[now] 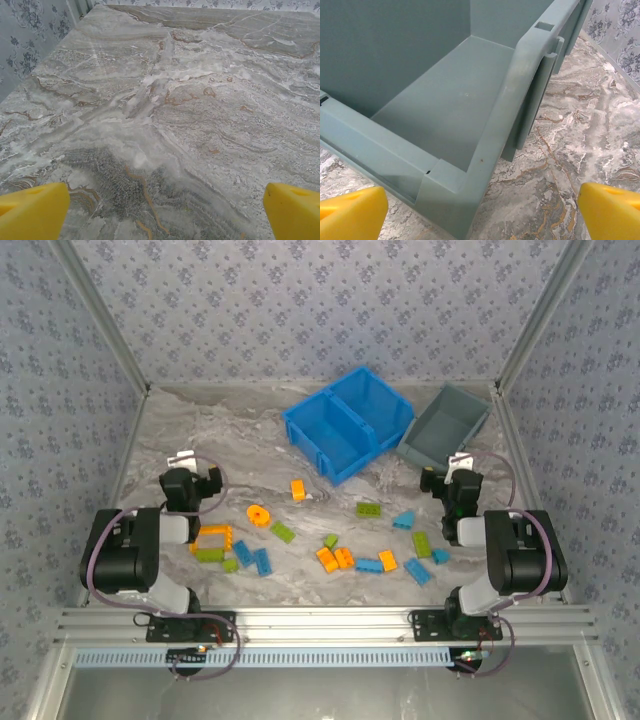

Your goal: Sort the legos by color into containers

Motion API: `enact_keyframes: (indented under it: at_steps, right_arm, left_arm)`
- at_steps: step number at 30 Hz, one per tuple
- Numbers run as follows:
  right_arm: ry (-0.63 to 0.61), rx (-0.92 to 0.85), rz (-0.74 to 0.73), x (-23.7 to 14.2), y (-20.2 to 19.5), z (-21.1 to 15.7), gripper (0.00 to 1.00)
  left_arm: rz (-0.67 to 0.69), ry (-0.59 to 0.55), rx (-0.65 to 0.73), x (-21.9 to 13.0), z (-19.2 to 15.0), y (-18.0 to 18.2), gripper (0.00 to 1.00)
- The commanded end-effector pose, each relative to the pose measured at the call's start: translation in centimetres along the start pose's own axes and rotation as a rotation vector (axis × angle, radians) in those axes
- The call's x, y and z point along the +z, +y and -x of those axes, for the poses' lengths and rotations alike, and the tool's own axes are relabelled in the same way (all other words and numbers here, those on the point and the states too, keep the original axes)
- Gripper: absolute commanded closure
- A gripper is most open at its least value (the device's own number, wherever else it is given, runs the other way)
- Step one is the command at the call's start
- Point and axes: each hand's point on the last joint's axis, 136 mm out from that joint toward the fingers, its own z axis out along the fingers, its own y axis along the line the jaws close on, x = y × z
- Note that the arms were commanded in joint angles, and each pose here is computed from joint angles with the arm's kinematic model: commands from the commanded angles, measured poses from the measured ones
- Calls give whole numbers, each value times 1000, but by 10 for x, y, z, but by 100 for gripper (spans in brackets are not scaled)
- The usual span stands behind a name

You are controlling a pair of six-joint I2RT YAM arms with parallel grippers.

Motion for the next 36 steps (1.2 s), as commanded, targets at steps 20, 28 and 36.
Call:
enact_keyframes:
  at_steps: [20, 28, 36]
  right_arm:
    - [-6, -4, 180, 4, 16, 10, 0]
    - [-6, -7, 182, 3, 17, 10, 0]
    - [-79, -68, 48, -56, 8, 94, 0]
  left_arm:
    - [-19, -25, -2, 1, 11, -4, 1]
    - [-31, -31, 4, -1, 14, -6, 1]
    - [-50, -296, 111, -96, 146, -60, 1]
